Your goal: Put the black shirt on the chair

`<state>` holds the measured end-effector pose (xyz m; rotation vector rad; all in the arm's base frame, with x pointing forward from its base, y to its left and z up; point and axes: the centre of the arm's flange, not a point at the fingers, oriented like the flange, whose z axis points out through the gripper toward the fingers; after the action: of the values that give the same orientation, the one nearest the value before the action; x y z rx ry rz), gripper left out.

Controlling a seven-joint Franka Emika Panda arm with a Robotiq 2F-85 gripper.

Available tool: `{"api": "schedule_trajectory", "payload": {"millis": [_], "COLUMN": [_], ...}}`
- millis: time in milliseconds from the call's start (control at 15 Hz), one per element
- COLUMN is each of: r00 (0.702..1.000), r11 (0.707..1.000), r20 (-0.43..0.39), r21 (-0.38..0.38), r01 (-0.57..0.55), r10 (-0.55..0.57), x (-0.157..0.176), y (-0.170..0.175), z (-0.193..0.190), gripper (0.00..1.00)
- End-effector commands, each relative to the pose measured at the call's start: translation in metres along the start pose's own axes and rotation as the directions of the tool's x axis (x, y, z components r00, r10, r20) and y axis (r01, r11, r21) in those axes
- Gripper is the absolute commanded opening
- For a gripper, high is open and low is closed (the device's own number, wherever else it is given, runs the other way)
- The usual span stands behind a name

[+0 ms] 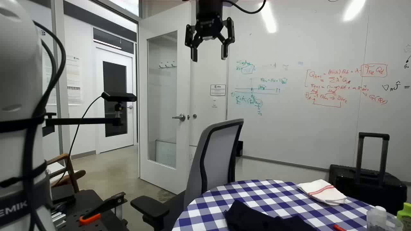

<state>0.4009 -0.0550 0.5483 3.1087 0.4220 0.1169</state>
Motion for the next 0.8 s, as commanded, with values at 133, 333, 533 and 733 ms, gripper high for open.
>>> {"api": "schedule_trajectory", "payload": {"millis": [133, 333, 533, 733], "r00": [1.0, 0.999, 0.993, 0.991], "r11": [1.0, 0.999, 0.993, 0.991], "r20": [-0.002, -0.034, -0.094, -0.107], "r21": [-0.001, -0.03, -0.084, -0.097], "r01": [0.0, -0.019, -0.078, -0.088], "r10": [0.0, 0.018, 0.07, 0.077], "x": [0.0, 0.007, 0.031, 0.053], "y": [0.0, 0.0, 0.0, -0.007], "z": [-0.001, 0.015, 0.049, 0.085], "gripper": [1.0, 1.0, 1.0, 1.0]}}
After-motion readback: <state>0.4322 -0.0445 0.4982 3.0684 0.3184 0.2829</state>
